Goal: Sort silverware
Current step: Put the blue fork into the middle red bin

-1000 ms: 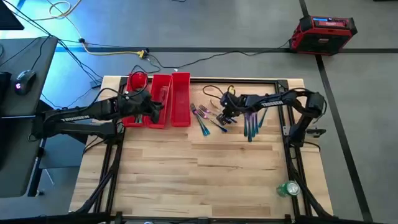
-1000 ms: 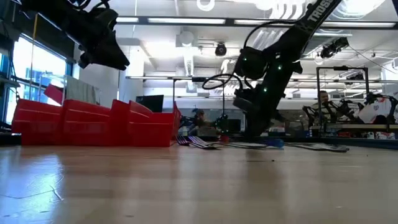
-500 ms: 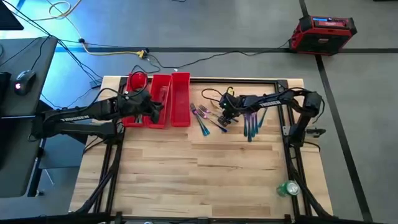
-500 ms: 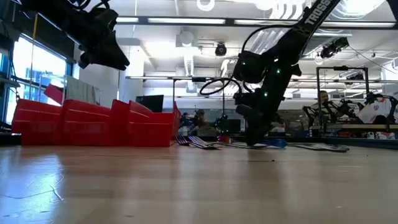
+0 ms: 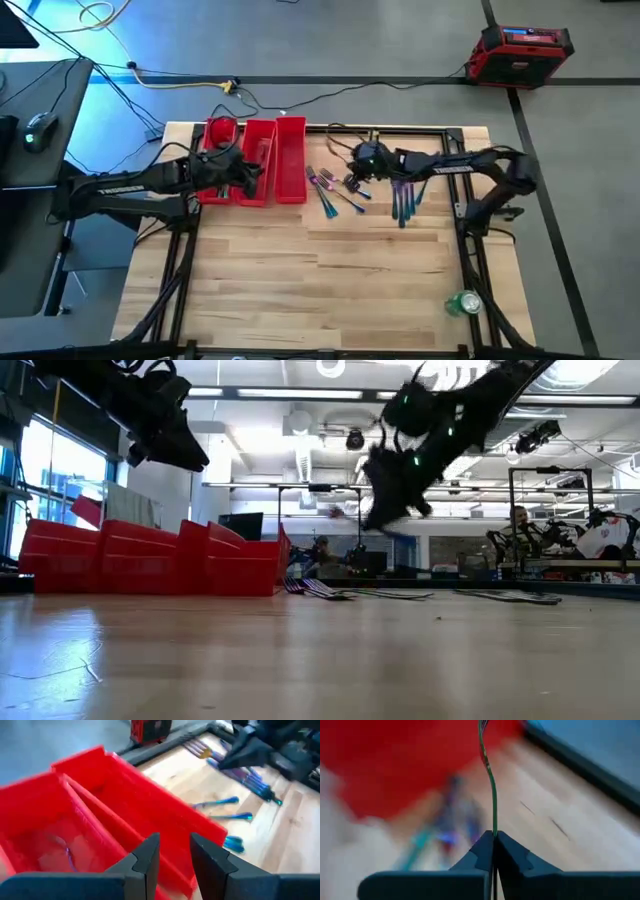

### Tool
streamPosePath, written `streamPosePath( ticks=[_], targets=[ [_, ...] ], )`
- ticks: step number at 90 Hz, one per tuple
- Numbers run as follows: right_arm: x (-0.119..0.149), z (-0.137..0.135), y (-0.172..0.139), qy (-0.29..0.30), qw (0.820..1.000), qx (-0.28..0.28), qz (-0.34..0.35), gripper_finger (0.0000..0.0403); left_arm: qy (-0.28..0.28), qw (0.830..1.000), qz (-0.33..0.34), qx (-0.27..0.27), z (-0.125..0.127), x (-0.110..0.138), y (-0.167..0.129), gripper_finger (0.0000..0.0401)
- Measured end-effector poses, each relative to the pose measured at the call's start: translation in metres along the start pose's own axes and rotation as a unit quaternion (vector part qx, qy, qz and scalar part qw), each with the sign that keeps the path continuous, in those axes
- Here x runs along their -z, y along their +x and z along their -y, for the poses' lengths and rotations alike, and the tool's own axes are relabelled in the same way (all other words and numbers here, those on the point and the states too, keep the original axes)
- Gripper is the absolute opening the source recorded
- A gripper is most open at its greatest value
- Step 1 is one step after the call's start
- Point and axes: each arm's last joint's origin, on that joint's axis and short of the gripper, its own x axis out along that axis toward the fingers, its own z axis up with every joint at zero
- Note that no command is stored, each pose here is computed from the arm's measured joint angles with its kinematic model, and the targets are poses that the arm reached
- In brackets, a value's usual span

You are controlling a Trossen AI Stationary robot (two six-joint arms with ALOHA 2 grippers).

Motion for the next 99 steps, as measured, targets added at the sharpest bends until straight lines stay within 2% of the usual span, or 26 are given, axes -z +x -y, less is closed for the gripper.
streamPosePath(
  ticks=[6,12,22,33,48,61,74,99],
  targets=[
    [-0.016,-0.016,-0.012,-0.02,0.996,-0.041,0.077,0.0,0.013,0.999,0.038,0.031,0.006,0.005,0.007,0.009],
    [-0.028,-0.032,-0.022,-0.038,0.984,-0.093,0.145,0.0,0.032,0.991,0.093,0.093,0.013,0.009,0.014,0.009],
    [-0.037,-0.054,-0.032,-0.053,0.958,-0.174,0.22,0.0,0.066,0.958,0.191,0.203,0.021,0.011,0.017,0.0093],
    [-0.04,-0.07,-0.038,-0.057,0.937,-0.219,0.266,0.0,0.093,0.929,0.242,0.264,0.028,0.01,0.019,0.01],
    [-0.033,-0.087,-0.032,-0.074,0.925,-0.245,0.282,0.0,0.098,0.918,0.265,0.278,0.038,0.011,0.028,0.0113],
    [-0.023,-0.095,-0.022,-0.079,0.927,-0.252,0.267,0.0,0.095,0.903,0.297,0.294,0.047,0.011,0.031,0.0128],
    [-0.022,-0.099,-0.014,-0.064,0.929,-0.257,0.258,0.0,0.084,0.902,0.296,0.301,0.052,0.012,0.038,0.0136],
    [-0.027,-0.104,-0.006,-0.077,0.93,-0.254,0.253,0.0,0.094,0.903,0.28,0.312,0.066,0.007,0.053,0.0135]
  ],
)
